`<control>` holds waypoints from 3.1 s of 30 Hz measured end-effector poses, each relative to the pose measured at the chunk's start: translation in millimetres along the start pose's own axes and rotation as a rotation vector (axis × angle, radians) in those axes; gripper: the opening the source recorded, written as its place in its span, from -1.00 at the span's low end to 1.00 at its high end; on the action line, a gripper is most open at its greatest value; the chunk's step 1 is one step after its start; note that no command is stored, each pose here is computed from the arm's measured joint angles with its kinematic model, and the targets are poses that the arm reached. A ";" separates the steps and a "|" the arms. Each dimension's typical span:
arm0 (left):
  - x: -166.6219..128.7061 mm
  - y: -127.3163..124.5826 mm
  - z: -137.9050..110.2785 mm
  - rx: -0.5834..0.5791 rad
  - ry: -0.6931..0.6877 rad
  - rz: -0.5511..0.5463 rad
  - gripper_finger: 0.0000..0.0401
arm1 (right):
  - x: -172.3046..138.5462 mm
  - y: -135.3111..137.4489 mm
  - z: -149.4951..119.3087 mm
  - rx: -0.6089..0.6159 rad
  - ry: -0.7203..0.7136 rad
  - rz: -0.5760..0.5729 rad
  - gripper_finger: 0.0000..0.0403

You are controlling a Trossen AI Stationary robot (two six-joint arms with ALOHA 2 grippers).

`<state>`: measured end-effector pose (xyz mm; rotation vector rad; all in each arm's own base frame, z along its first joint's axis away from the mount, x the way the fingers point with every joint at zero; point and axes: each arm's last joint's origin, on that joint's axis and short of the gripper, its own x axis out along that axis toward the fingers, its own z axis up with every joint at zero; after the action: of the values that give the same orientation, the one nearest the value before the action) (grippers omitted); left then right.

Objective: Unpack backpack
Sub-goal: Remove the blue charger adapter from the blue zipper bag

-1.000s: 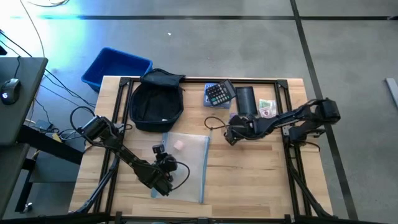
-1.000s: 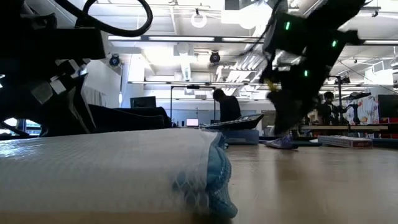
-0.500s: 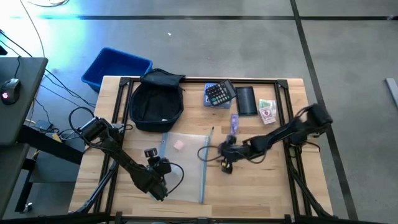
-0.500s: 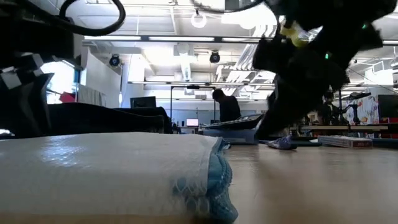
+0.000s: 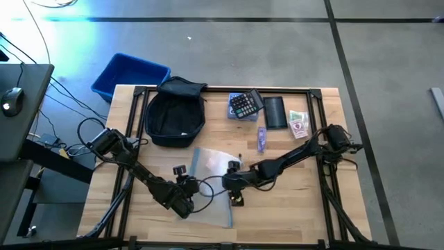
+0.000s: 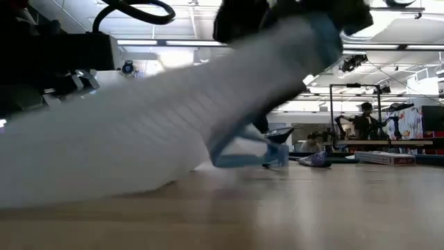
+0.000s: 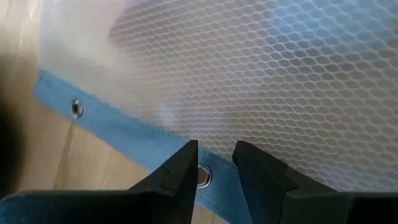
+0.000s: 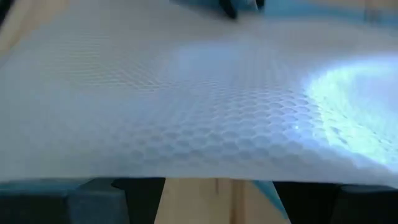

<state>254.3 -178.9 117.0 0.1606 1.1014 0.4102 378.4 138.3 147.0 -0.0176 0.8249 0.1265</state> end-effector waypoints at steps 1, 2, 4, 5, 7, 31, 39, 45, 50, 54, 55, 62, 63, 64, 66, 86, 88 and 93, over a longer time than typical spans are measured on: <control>0.3 0.1 0.0 0.001 -0.001 0.004 -0.53 | -0.8 2.9 1.9 -0.009 -0.017 -0.015 0.25; 0.4 0.0 0.3 0.000 -0.008 0.009 -0.53 | -1.3 5.3 2.9 -0.015 -0.034 -0.027 0.25; 0.5 0.1 0.4 0.006 -0.014 0.015 -0.53 | -2.0 8.8 4.9 -0.013 -0.061 -0.026 0.25; 0.6 -0.1 0.4 0.009 -0.017 0.016 -0.53 | -1.0 9.5 5.6 -0.006 -0.074 -0.024 0.25; 1.0 -0.3 0.5 0.007 -0.024 0.017 -0.53 | 3.6 10.2 7.5 0.001 -0.112 -0.019 0.25; 5.6 -4.9 14.6 0.093 -0.132 -0.020 -0.53 | 58.9 -14.1 -9.4 0.009 -0.182 0.007 0.25; 5.3 -4.9 14.2 0.095 -0.133 -0.017 -0.53 | 64.9 -18.6 -14.2 0.011 -0.160 0.028 -0.10; 4.0 -1.6 9.9 0.096 -0.081 -0.001 -0.53 | 63.0 -18.3 -8.8 -0.002 -0.068 0.013 -0.86; 1.1 2.6 -0.1 0.100 -0.025 0.058 -0.53 | 53.4 -14.8 0.2 -0.040 0.041 -0.020 -0.96; -1.8 5.1 -7.7 0.109 0.002 0.104 -0.53 | 40.0 -1.3 0.2 -0.095 0.090 -0.011 -0.99; -2.6 5.7 -9.4 0.114 0.009 0.113 -0.53 | 35.0 2.8 0.9 -0.108 0.098 -0.014 -1.00; -4.4 7.6 -14.4 0.109 0.027 0.144 -0.53 | 13.0 38.2 1.8 -0.240 0.077 -0.004 -1.00; -4.4 7.7 -14.5 0.106 0.028 0.146 -0.53 | 12.2 42.3 0.6 -0.252 0.077 0.006 -1.00; -4.4 7.9 -14.6 0.102 0.029 0.147 -0.53 | 11.4 45.6 -0.7 -0.259 0.082 0.012 -1.00; -4.5 8.4 -14.9 0.100 0.031 0.151 -0.53 | 10.6 49.3 -2.3 -0.268 0.086 0.016 -1.00; -4.1 8.1 -14.0 0.056 0.022 0.149 -0.53 | 18.1 65.9 -7.9 0.118 0.118 0.192 -0.89; -4.1 8.0 -14.0 0.055 0.021 0.149 -0.53 | 23.3 60.9 -9.4 0.144 0.125 0.177 -0.89; -4.0 8.0 -13.9 0.053 0.021 0.148 -0.53 | 36.4 48.1 0.2 0.150 -0.042 0.041 -0.87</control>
<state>238.4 -174.3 116.7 0.2863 1.1253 0.5157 397.3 189.9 122.1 0.1425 0.7910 0.1032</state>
